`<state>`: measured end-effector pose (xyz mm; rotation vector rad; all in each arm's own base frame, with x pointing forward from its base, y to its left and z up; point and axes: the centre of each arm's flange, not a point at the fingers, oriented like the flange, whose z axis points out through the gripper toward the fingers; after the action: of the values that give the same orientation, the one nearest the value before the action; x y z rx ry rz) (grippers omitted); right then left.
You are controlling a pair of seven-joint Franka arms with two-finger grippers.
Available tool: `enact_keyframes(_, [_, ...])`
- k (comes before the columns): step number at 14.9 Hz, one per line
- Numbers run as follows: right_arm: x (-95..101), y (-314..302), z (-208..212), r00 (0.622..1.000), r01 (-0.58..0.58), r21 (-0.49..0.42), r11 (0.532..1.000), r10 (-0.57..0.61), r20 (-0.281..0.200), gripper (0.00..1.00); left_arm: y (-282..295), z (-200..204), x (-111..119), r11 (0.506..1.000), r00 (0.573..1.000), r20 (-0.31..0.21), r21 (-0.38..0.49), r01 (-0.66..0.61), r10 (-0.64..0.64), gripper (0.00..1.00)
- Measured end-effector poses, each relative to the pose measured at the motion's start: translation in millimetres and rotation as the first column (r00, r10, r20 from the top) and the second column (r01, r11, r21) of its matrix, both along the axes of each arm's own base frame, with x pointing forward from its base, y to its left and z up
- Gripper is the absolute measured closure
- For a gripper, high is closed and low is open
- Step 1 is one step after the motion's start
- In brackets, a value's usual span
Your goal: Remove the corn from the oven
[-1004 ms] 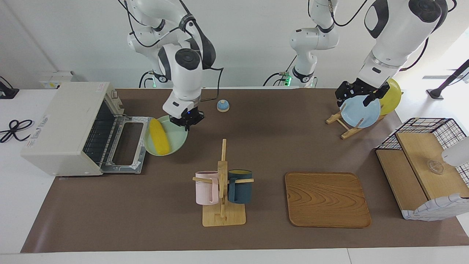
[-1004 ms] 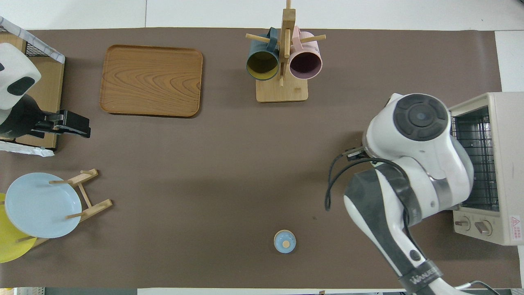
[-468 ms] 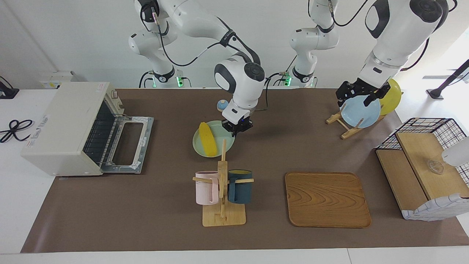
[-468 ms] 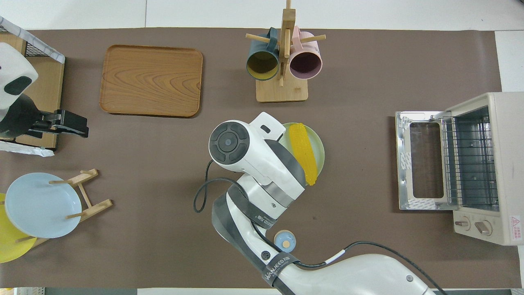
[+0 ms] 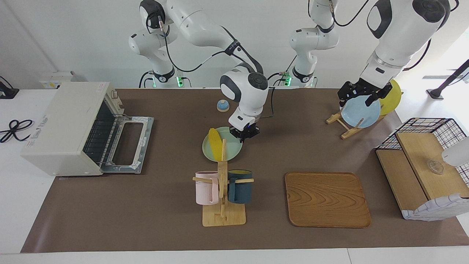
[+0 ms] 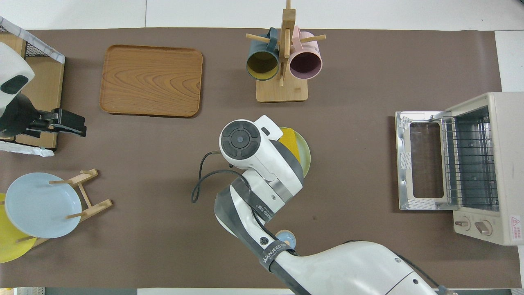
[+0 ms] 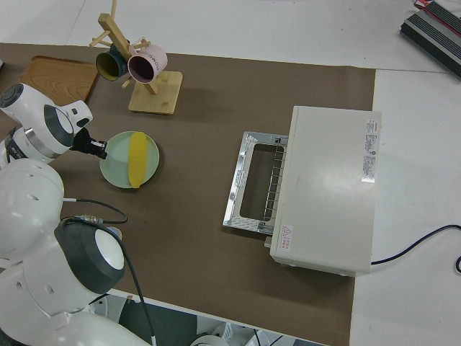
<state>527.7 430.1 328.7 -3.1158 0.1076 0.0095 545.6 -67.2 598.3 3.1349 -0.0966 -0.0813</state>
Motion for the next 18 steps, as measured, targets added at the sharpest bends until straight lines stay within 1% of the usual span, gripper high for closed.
enact_keyframes(2, [4.8, 1, 6, 0.998, 0.056, 0.079, 0.995, -0.055, -0.017, 0.70, 0, 0, 0, 1.000, 1.000, 0.001, 0.000, 0.000, 0.000, 0.00])
enact_keyframes(3, [6.0, 3, 12, 0.998, 0.063, 0.097, 0.993, -0.061, -0.014, 0.61, 0, 0, 0, 1.000, 1.000, 0.002, 0.000, 0.000, 0.000, 0.00])
enact_keyframes(4, [7.5, 4, 19, 0.998, 0.063, 0.107, 0.992, -0.063, -0.006, 0.54, 0, 0, 0, 1.000, 1.000, 0.002, 0.000, 0.000, 0.000, 0.00])
enact_keyframes(5, [9.5, 2, 28, 0.998, 0.065, 0.113, 0.991, -0.066, 0.002, 0.54, 0, 0, 0, 1.000, 1.000, 0.002, 0.000, 0.000, 0.000, 0.00])
enact_keyframes(6, [12.8, -5, 42, 0.997, 0.071, 0.111, 0.991, -0.071, -0.001, 0.57, 0, 0, 0, 1.000, 1.000, 0.003, 0.000, 0.000, 0.000, 0.00])
enact_keyframes(7, [16.6, -19, 58, 0.997, 0.079, 0.100, 0.992, -0.077, -0.015, 0.57, 0, 0, 1, 1.000, 1.000, 0.005, -0.001, 0.000, 0.000, 0.00])
enact_keyframes(8, [20.1, -38, 79, 0.996, 0.084, 0.084, 0.993, -0.082, -0.033, 0.64, 0, 0, 1, 1.000, 1.000, 0.008, -0.001, 0.000, 0.000, 0.00])
enact_keyframes(10, [21.1, -87, 124, 0.993, 0.097, 0.019, 0.995, -0.096, -0.068, 0.85, 0, 0, 2, 1.000, 1.000, 0.013, -0.002, 0.000, 0.000, 0.00])
enact_keyframes(11, [18.3, -110, 142, 0.992, 0.099, -0.018, 0.995, -0.100, -0.081, 0.86, -1, -2, 2, 1.000, 1.000, 0.014, -0.002, 0.001, -0.001, 0.00])
enact_keyframes(12, [12.9, -129, 151, 0.990, 0.098, -0.049, 0.994, -0.102, -0.096, 0.91, -3, -5, 2, 1.000, 1.000, 0.014, -0.003, 0.005, -0.005, 0.00])
enact_keyframes(13, [6.0, -145, 150, 0.989, 0.097, -0.081, 0.992, -0.105, -0.107, 0.93, -8, -10, 2, 1.000, 1.000, 0.011, -0.010, 0.011, -0.011, 0.00])
enact_keyframes(15, [-6.3, -178, 120, 0.982, 0.113, -0.146, 0.983, -0.132, -0.132, 0.93, -26, -23, -1, 1.000, 1.000, -0.002, -0.021, 0.008, -0.008, 0.00])
enact_keyframes(17, [-9.6, -231, 81, 0.975, 0.103, -0.171, 0.980, -0.134, -0.176, 0.93, -59, -37, -6, 1.000, 1.000, -0.002, -0.024, -0.014, 0.014, 0.00])
enact_keyframes(18, [-8.1, -266, 65, 0.973, 0.090, -0.164, 0.982, -0.122, -0.197, 0.96, -80, -45, -11, 0.999, 0.999, 0.004, -0.031, -0.031, 0.032, 0.00])
